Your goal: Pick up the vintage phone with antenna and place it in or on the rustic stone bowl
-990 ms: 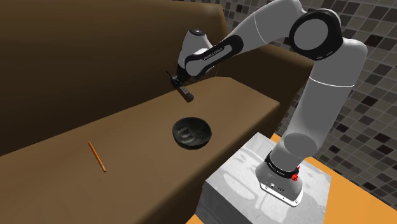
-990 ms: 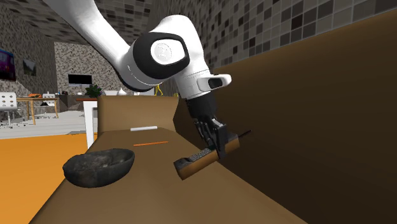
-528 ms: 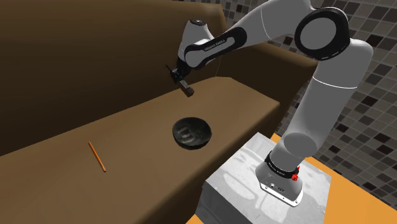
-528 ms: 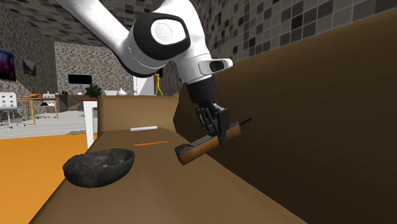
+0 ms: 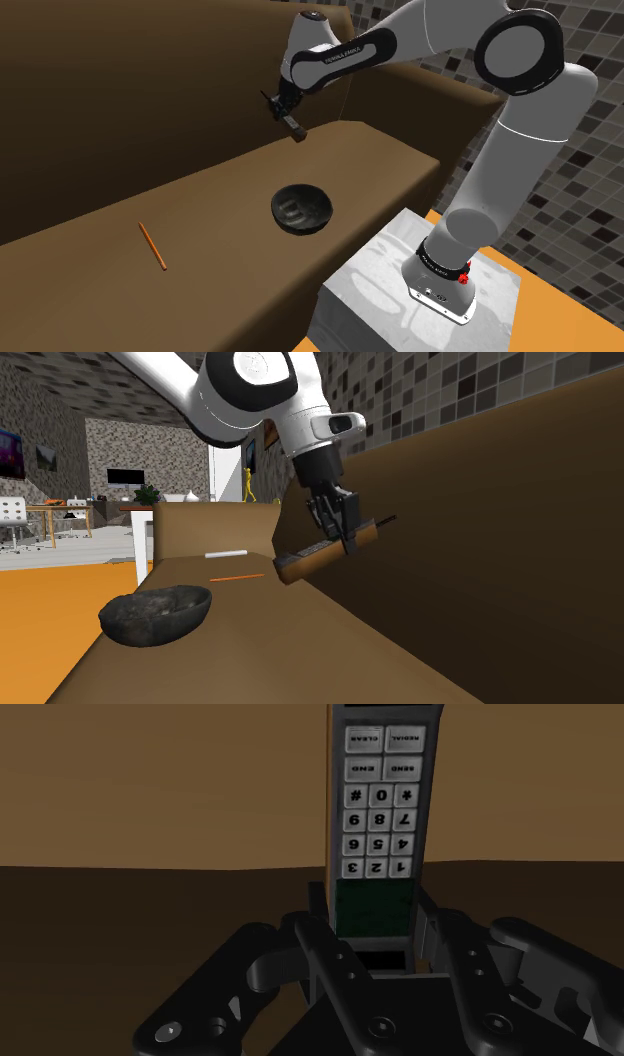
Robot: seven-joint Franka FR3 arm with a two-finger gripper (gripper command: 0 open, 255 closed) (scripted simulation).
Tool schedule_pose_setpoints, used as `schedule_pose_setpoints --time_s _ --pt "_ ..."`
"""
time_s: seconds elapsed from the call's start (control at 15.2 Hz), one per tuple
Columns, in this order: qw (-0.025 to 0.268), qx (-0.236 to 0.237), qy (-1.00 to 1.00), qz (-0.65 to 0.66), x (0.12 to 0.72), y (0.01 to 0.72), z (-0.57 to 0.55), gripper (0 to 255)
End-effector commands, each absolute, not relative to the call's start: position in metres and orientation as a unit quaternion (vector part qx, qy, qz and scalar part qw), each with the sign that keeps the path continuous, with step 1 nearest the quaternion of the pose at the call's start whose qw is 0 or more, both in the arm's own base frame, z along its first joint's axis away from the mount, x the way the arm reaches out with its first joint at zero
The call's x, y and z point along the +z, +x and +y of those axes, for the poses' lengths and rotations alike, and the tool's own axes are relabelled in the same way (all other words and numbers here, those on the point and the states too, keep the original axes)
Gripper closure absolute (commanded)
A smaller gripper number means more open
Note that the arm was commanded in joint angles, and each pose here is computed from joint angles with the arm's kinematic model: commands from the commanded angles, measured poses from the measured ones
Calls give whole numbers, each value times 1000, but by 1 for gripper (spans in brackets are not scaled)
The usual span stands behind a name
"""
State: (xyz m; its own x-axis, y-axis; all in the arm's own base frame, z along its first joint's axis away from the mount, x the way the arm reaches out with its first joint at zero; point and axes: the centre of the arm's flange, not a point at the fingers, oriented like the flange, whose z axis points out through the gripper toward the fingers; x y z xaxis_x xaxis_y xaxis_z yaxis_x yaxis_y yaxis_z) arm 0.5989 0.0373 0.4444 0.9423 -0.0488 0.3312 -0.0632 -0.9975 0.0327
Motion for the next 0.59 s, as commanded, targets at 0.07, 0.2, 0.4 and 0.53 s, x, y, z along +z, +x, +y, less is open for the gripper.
schedule_pose_setpoints --time_s 0.07,0.2,0.4,0.53 --pt "21 167 985 -28 460 599 37 255" --pt "21 167 985 -28 470 599 37 255" --pt "21 167 985 -28 484 599 37 255" --pt "21 167 985 -28 483 576 51 255"
